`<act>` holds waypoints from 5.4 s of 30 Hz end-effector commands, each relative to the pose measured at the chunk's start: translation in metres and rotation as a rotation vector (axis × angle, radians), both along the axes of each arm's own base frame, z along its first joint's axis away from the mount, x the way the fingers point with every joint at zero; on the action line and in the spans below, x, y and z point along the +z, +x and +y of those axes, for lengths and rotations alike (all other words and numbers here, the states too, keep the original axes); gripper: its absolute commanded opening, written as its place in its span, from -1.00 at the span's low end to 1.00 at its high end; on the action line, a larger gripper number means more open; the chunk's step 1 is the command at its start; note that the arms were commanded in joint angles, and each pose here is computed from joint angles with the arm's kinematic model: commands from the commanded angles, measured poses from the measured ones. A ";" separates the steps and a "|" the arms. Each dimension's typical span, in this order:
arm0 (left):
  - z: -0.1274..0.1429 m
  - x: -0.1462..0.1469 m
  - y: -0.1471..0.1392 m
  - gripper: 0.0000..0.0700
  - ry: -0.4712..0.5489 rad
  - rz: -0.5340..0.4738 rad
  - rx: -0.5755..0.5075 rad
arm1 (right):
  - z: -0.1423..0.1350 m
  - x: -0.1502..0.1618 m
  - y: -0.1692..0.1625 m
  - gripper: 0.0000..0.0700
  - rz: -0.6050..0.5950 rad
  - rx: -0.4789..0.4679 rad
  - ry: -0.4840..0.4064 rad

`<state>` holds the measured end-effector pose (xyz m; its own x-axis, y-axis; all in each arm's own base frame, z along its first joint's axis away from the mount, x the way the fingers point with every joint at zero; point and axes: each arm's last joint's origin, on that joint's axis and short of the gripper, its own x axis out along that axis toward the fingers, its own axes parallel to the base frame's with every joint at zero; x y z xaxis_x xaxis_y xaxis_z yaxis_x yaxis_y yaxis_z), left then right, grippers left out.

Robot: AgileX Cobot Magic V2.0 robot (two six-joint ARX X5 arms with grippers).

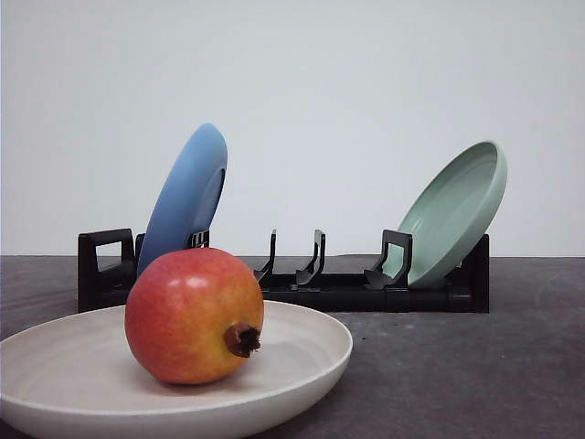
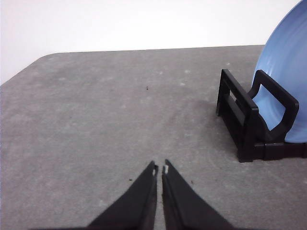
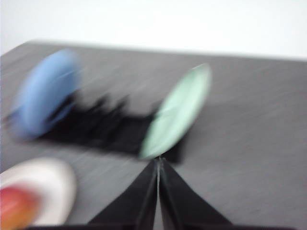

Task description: Place pomegranate in white plate

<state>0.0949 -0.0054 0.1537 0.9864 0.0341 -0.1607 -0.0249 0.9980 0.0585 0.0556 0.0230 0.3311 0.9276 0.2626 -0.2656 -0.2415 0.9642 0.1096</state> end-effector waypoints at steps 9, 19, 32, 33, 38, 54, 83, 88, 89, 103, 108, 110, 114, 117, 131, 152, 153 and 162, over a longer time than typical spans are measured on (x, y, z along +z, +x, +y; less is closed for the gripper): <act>0.000 -0.004 0.000 -1.00 0.003 0.010 -0.002 | -0.022 -0.097 0.034 -1.00 -0.300 -0.200 -0.177; 0.000 -0.004 0.000 -1.00 0.003 0.010 -0.002 | -0.027 -0.162 0.040 -1.00 -0.222 -0.315 -0.153; 0.000 -0.004 0.000 -1.00 0.003 0.010 -0.002 | -0.027 -0.180 0.040 -1.00 -0.118 -0.320 -0.123; 0.000 -0.004 0.000 -1.00 0.003 0.011 -0.002 | -0.027 -0.180 0.040 -1.00 -0.121 -0.321 -0.116; 0.000 -0.004 0.000 -1.00 0.003 0.011 -0.002 | -0.027 -0.179 0.040 -1.00 -0.132 -0.324 -0.115; 0.000 -0.004 0.000 -1.00 0.003 0.011 -0.002 | -0.027 -0.179 0.040 -1.00 -0.133 -0.324 -0.114; 0.000 -0.004 0.001 -1.00 0.003 0.013 -0.001 | -0.027 -0.179 0.040 -1.00 -0.133 -0.324 -0.114; 0.000 -0.004 0.001 -1.00 0.003 0.013 -0.001 | -0.027 -0.179 0.040 -1.00 -0.133 -0.324 -0.114; 0.000 -0.004 0.001 -1.00 0.003 0.013 -0.001 | -0.027 -0.179 0.040 -1.00 -0.133 -0.324 -0.114; 0.000 -0.004 0.001 -1.00 0.003 0.013 -0.001 | -0.027 -0.179 0.040 -1.00 -0.133 -0.324 -0.114; 0.000 -0.004 0.001 -1.00 0.003 0.013 -0.001 | -0.027 -0.179 0.040 -1.00 -0.133 -0.324 -0.114; 0.000 -0.004 0.001 -1.00 0.003 0.013 -0.001 | -0.027 -0.179 0.040 -1.00 -0.133 -0.324 -0.114; 0.000 -0.004 0.001 -1.00 0.003 0.013 -0.001 | -0.027 -0.179 0.040 -1.00 -0.133 -0.324 -0.114; 0.000 -0.004 0.001 -1.00 0.003 0.013 -0.002 | -0.027 -0.179 0.040 -1.00 -0.133 -0.324 -0.114; 0.000 -0.004 0.001 -1.00 0.003 0.013 -0.002 | -0.027 -0.179 0.040 -1.00 -0.133 -0.324 -0.114; 0.000 -0.004 0.001 -1.00 0.003 0.013 -0.001 | -0.027 -0.179 0.040 -1.00 -0.133 -0.324 -0.114; 0.000 -0.004 0.001 -1.00 0.003 0.013 -0.001 | -0.027 -0.179 0.040 -1.00 -0.133 -0.324 -0.114; 0.000 -0.004 0.001 -1.00 0.003 0.013 -0.001 | -0.027 -0.179 0.040 -1.00 -0.133 -0.324 -0.114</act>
<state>0.0949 -0.0054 0.1537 0.9864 0.0341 -0.1607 -0.0250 0.9980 0.0578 0.0958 -0.0039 0.1526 0.9849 -0.0777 -0.1546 0.0741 0.9968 -0.0291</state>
